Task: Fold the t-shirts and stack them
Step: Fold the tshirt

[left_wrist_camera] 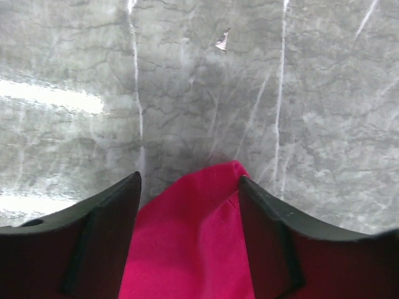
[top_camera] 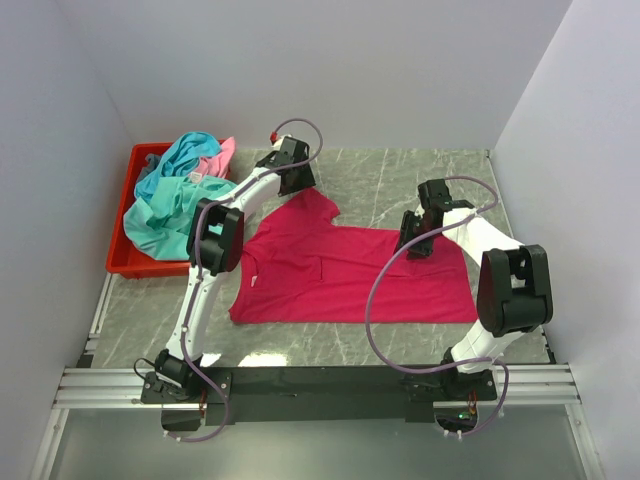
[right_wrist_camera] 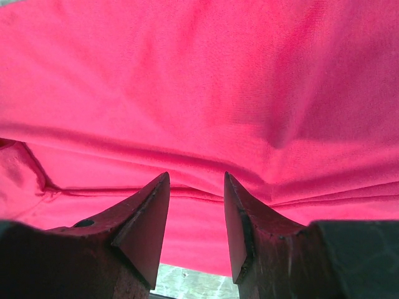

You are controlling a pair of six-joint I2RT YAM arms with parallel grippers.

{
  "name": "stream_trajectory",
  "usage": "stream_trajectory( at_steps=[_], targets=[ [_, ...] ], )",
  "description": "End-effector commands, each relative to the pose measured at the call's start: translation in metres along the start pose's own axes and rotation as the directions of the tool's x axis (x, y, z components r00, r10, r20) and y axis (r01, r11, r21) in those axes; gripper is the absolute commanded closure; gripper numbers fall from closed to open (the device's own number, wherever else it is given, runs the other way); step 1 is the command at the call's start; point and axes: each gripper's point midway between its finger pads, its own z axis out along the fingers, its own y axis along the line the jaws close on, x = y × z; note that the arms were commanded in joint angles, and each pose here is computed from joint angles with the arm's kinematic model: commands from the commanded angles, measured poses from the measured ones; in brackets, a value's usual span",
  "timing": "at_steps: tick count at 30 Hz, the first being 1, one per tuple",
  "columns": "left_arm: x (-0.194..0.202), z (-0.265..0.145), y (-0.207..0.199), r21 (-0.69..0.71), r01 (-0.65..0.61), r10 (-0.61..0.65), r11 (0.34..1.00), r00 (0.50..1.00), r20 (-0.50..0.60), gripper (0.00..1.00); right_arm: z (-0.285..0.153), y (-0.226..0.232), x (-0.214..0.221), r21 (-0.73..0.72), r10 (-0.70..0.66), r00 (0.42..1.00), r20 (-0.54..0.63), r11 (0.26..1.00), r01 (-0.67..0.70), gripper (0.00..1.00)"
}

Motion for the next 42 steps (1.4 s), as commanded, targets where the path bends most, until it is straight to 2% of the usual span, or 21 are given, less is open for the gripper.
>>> stream_trajectory(
  at_steps=[1, 12, 15, 21, 27, 28, 34, 42],
  targets=[
    [-0.009, -0.004, -0.017, 0.064, 0.018, -0.02, 0.998, 1.0, 0.019, 0.34, -0.001, 0.004, -0.005, -0.016, -0.014, 1.0, 0.024, 1.0, 0.014, 0.53],
    [0.005, 0.004, -0.019, 0.086, 0.026, -0.024, 0.996, 1.0, -0.018, 0.4, -0.002, 0.003, -0.005, -0.014, -0.004, 0.999, 0.035, 1.0, 0.005, 0.53],
    [0.009, 0.005, -0.019, 0.084, 0.021, -0.019, 0.996, 1.0, -0.023, 0.46, -0.001, 0.003, -0.004, -0.015, 0.0, 0.999, 0.036, 1.0, 0.0, 0.53],
    [0.008, 0.005, -0.021, 0.095, 0.025, -0.023, 0.995, 0.999, -0.025, 0.72, 0.001, 0.001, -0.012, -0.027, 0.036, 0.998, 0.051, 0.999, -0.034, 0.53],
    [0.002, 0.0, -0.025, 0.107, 0.024, -0.022, 0.994, 1.0, -0.015, 0.93, -0.005, -0.028, -0.054, -0.008, 0.116, 0.981, 0.153, 0.993, -0.116, 0.53],
    [0.001, -0.001, -0.024, 0.104, 0.02, -0.019, 0.994, 1.0, -0.014, 1.0, -0.007, -0.035, -0.062, -0.001, 0.13, 0.977, 0.17, 0.991, -0.131, 0.53],
    [-0.005, -0.013, -0.021, 0.095, 0.014, -0.014, 0.995, 1.0, -0.001, 1.0, -0.011, -0.09, -0.111, 0.104, 0.188, 0.93, 0.314, 0.967, -0.231, 0.53],
    [-0.006, -0.026, -0.024, 0.107, 0.02, -0.02, 0.994, 1.0, -0.005, 1.0, -0.012, -0.127, -0.151, 0.199, 0.197, 0.874, 0.445, 0.929, -0.311, 0.52]
  ],
)
